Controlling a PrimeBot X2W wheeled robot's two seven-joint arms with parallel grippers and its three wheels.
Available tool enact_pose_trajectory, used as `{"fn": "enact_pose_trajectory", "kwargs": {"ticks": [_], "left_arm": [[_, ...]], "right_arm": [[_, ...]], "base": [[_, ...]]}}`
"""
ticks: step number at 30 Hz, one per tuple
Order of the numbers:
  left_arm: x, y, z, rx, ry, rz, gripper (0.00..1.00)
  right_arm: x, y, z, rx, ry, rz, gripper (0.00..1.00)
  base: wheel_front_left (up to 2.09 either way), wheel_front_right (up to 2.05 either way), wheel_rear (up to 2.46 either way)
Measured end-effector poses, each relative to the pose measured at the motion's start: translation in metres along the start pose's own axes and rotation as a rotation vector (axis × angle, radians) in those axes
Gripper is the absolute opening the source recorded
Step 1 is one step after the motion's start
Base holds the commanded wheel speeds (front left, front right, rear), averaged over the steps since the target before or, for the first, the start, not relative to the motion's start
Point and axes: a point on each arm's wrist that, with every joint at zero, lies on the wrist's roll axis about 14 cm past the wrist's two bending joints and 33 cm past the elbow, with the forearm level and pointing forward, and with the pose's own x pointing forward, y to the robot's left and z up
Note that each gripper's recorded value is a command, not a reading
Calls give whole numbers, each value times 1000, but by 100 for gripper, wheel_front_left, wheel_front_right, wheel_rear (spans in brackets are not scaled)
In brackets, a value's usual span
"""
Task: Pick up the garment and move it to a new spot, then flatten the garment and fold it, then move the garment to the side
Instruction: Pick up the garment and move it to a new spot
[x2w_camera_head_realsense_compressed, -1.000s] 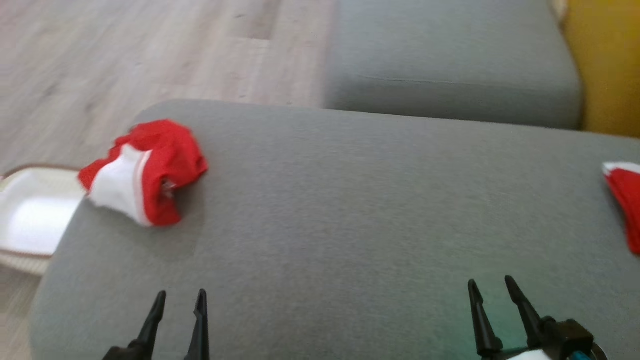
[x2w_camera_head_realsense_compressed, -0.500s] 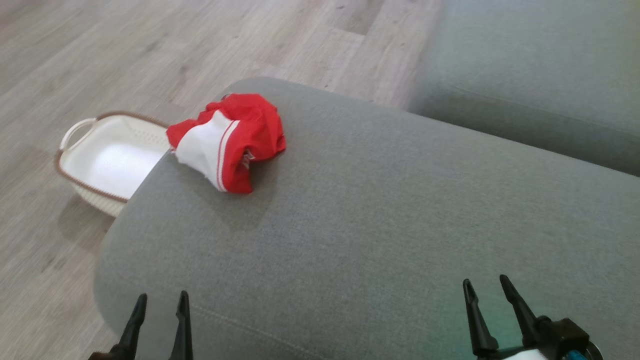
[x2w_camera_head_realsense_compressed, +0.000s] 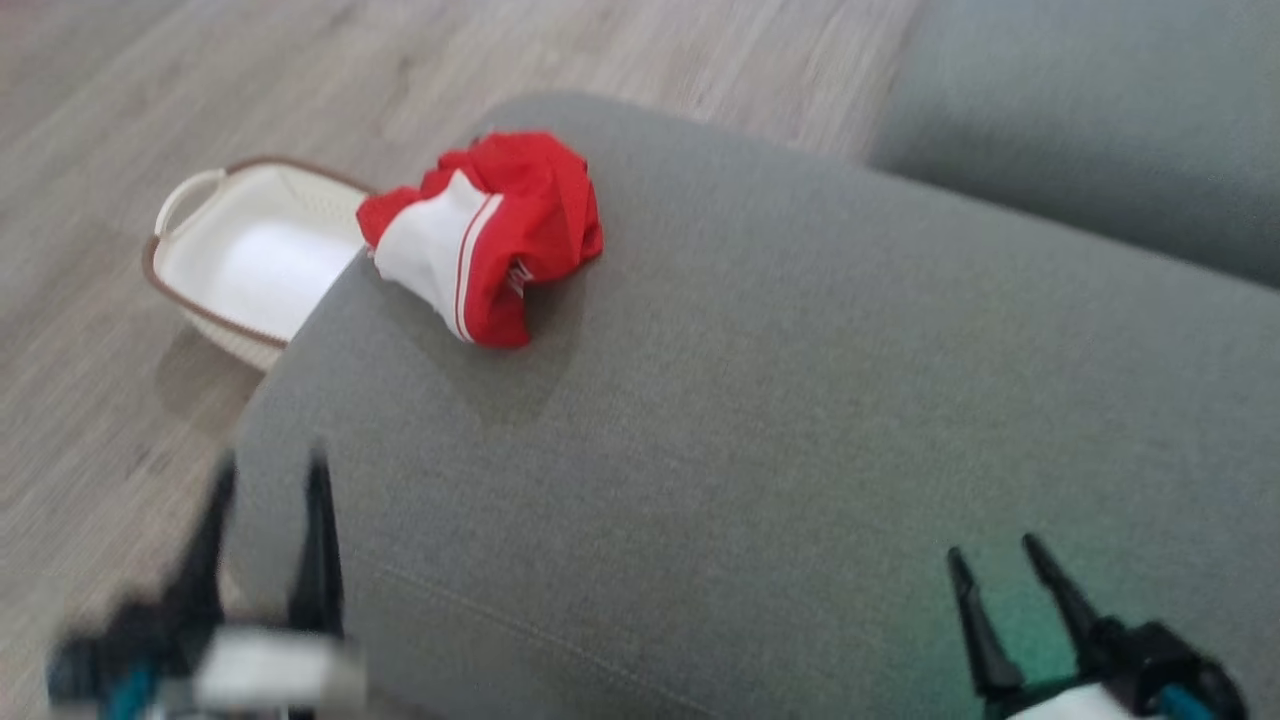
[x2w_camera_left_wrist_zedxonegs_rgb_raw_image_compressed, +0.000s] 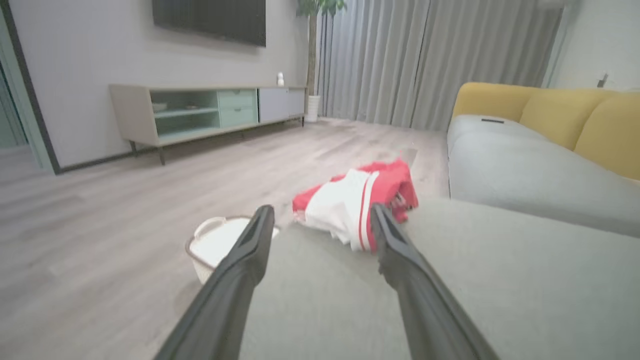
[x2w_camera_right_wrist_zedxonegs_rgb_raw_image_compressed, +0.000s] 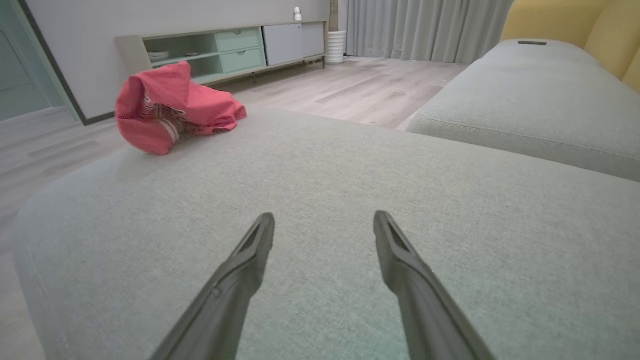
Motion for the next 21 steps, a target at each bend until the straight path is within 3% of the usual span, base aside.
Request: {"fn": "enact_pose_trajectory", "kwargs": {"ticks": [4,8,11,15,21], "left_arm": [[68,-13,60,66,-188,-64,100],[129,-32,85,113,-242,-133,100],[179,-52,82,82,-171,-180,100],[243,-75,61,122,-7,-223,100],[288,-75,-29,150,376,-175,100]], "right_arm": [[13,-21,0,-43,3,5,100],[30,-44,1,-82,-6,9,100],[42,-66,-1,-106,-8,3,100],[59,-91,-6,-133,-11,0,100],[79,-123,-12,-157,-28,-19,100]], "base": [[0,0,0],[0,0,0],[0,0,0],[0,0,0],[0,0,0]]}}
